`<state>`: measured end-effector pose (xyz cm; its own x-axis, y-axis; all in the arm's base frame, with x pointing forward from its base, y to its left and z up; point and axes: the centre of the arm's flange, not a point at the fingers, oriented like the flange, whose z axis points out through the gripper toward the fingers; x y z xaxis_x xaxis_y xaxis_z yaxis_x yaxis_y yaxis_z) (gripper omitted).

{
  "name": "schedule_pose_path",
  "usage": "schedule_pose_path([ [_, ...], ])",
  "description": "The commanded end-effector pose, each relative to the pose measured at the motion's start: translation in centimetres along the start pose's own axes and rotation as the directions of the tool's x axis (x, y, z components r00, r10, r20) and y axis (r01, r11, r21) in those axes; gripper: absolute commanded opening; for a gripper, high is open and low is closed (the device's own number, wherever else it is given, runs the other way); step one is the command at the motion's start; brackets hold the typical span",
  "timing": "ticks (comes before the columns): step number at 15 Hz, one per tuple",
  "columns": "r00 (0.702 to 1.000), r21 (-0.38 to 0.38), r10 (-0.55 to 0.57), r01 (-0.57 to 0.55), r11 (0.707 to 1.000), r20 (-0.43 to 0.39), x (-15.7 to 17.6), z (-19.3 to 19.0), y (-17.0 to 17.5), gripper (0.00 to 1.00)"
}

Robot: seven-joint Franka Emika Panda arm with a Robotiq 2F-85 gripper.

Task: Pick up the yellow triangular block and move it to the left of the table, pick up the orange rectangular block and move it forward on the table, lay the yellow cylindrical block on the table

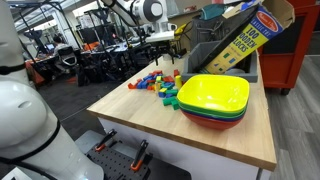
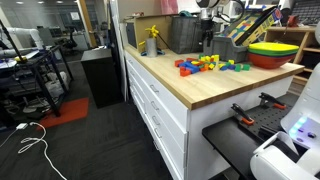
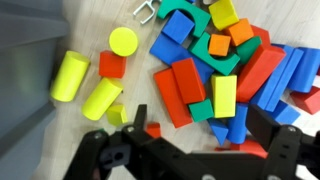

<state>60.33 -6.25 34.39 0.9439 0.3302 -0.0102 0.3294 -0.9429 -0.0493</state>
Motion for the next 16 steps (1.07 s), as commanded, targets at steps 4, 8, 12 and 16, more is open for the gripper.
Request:
schedule_pose_path([
  [4, 0.999, 0.007, -0.037, 0.037, 0.999, 0.024, -3.6, 0.8, -4.0, 1.00],
  [8, 0.997, 0.011, -0.074, 0.073, 0.997, 0.028, -4.7, 1.3, -6.2, 1.00],
  [12, 0.994, 0.011, -0.105, 0.105, 0.994, 0.023, -4.9, 1.9, -8.6, 1.00],
  [16, 0.991, 0.006, -0.132, 0.132, 0.991, 0.034, -4.5, 3.0, -11.1, 1.00],
])
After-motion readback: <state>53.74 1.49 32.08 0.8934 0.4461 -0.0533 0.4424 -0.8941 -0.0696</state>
